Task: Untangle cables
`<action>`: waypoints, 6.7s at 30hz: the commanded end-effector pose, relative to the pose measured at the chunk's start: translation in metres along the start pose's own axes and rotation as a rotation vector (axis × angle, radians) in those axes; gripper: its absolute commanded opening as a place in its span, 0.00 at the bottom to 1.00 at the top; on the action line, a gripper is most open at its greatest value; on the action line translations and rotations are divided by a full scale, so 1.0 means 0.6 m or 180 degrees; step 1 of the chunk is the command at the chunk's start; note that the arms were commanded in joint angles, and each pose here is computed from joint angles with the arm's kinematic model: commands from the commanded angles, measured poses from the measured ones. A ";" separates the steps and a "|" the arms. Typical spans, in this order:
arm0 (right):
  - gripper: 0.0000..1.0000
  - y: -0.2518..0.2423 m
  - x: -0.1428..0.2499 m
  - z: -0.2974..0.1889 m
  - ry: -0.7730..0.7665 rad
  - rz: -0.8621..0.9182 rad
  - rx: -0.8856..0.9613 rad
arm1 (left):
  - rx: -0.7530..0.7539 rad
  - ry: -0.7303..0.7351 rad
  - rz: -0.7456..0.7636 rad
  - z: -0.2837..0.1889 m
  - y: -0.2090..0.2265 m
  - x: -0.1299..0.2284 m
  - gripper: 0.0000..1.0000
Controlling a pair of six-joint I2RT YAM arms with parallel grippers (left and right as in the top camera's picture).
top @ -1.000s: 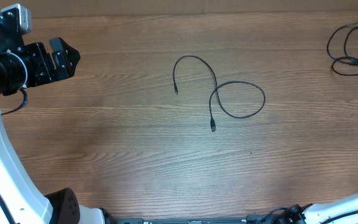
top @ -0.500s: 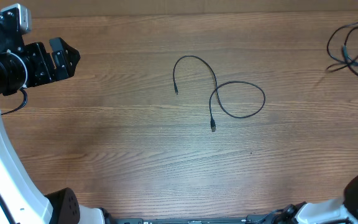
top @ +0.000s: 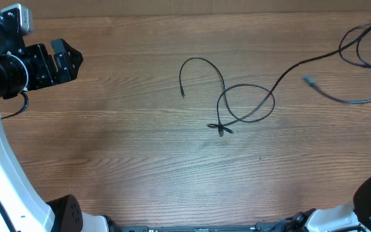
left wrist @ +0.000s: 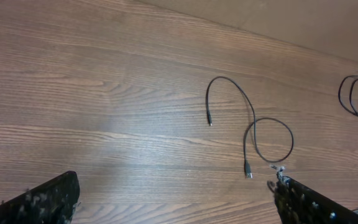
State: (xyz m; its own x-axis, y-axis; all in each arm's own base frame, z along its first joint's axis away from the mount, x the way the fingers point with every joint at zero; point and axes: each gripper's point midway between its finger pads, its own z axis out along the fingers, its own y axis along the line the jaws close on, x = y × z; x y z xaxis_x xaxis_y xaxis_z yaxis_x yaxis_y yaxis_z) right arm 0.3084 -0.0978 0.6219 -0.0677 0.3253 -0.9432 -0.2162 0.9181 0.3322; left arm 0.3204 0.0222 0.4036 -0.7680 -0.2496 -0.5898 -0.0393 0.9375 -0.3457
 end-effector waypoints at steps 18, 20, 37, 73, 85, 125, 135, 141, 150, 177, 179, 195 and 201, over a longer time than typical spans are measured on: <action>0.04 -0.263 0.006 -0.129 -0.0093 0.0233 0.1748 | 0.0027 -0.0039 0.0147 -0.010 -0.010 0.003 1.00; 0.04 -0.308 0.020 -0.123 -0.0019 0.0335 0.1809 | 0.0027 -0.0039 0.0147 -0.010 -0.010 0.003 1.00; 0.04 -0.633 0.235 -0.023 0.0734 0.1230 0.1841 | 0.0039 -0.0224 0.0229 -0.049 -0.028 0.012 1.00; 0.37 -0.804 0.660 0.013 0.1929 0.2091 0.2456 | 0.0043 -0.0259 0.0184 -0.056 -0.032 0.014 1.00; 0.99 -0.698 0.531 0.089 0.1622 0.1999 0.1784 | 0.0043 -0.0259 0.0185 -0.056 -0.032 0.014 1.00; 0.04 -0.691 0.754 -0.328 0.1447 0.4402 0.5435 | 0.0042 -0.0260 0.0269 -0.057 -0.032 0.014 1.00; 0.04 -0.702 0.832 -0.299 0.1556 0.4161 0.5285 | 0.0064 -0.0261 0.0269 -0.057 -0.034 0.014 1.00; 0.04 -0.714 0.864 -0.272 0.1486 0.3968 0.5165 | 0.0063 -0.0261 0.0269 -0.057 -0.034 0.014 1.00; 0.04 -0.719 0.850 -0.119 0.1533 0.3282 0.4421 | 0.0066 -0.0261 0.0256 -0.057 -0.034 0.014 0.99; 0.04 -0.601 0.648 0.024 0.1146 0.2738 0.3204 | 0.0072 -0.0265 0.0155 -0.058 -0.035 0.014 0.99; 0.04 -0.540 0.579 0.070 0.1048 0.2189 0.2839 | 0.0071 -0.0266 0.0156 -0.058 -0.035 0.014 1.00; 0.78 -0.203 0.675 0.216 0.2418 0.0305 0.1665 | 0.0071 -0.0265 0.0156 -0.058 -0.035 0.014 1.00; 0.77 -0.220 0.780 0.198 0.2987 0.0852 0.1968 | 0.0071 -0.0265 0.0156 -0.058 -0.035 0.014 1.00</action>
State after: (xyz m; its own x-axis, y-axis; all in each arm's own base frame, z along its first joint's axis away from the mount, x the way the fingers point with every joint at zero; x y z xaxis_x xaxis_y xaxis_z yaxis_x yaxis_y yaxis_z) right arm 0.4245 -0.0376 0.1657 -0.7911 0.3859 -0.4746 0.3098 0.9218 0.2330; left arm 0.2968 0.0144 0.4268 -0.7193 -0.2189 -0.6593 0.0018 0.9485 -0.3169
